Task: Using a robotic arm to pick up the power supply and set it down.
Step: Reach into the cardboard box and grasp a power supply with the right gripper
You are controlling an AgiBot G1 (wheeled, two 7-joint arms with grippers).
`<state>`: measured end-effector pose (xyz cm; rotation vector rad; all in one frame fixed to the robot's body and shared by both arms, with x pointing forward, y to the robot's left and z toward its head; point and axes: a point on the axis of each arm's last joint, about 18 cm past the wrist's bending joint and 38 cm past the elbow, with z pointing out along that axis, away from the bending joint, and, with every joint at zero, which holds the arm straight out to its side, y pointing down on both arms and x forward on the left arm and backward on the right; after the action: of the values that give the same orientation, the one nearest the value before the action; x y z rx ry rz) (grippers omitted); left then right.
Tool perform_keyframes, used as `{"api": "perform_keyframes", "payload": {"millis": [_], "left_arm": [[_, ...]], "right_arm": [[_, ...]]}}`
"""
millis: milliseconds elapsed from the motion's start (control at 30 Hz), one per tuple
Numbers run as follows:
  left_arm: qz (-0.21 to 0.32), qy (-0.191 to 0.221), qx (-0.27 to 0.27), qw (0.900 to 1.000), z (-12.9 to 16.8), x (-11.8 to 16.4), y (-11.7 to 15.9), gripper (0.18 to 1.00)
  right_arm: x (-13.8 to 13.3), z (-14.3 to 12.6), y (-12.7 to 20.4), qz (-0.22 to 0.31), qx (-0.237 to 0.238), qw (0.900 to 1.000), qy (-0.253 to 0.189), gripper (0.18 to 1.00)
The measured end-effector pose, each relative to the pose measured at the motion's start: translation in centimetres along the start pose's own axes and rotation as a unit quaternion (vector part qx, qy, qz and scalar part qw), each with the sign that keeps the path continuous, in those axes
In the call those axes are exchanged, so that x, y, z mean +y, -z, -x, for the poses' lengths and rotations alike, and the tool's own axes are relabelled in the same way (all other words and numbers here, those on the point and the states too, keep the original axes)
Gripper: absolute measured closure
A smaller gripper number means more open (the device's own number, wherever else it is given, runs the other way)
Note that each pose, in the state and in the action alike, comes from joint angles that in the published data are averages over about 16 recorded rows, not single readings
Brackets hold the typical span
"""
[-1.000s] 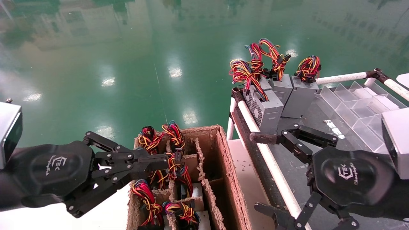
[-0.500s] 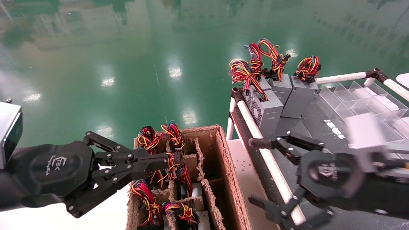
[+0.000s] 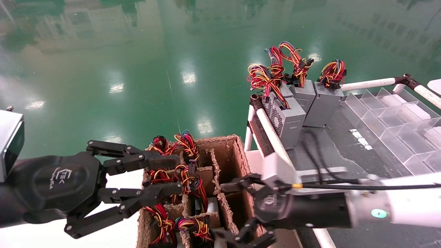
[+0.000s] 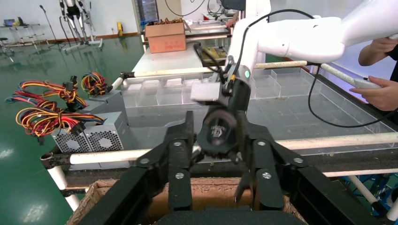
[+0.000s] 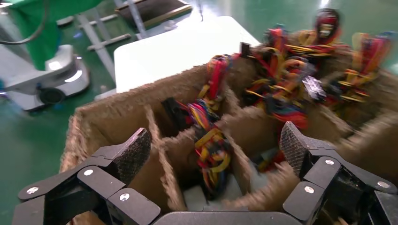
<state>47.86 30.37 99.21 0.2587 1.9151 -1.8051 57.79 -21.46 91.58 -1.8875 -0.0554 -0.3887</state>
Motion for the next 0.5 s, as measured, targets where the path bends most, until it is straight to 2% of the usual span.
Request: {"api": "perform_keyframes", "payload": {"millis": [267, 500], "left_arm": [[0.000, 0.000, 0.000, 1.0000, 0.0, 0.0, 0.0, 0.679], [0.000, 0.000, 0.000, 1.0000, 0.0, 0.0, 0.0, 0.508]], "right_arm": [[0.3, -0.5, -4.4, 0.029, -0.035, 0.999, 0.009, 0.178], [0.6, -1.1, -6.5, 0.043, -0.043, 0.998, 0.018, 0.180]]}}
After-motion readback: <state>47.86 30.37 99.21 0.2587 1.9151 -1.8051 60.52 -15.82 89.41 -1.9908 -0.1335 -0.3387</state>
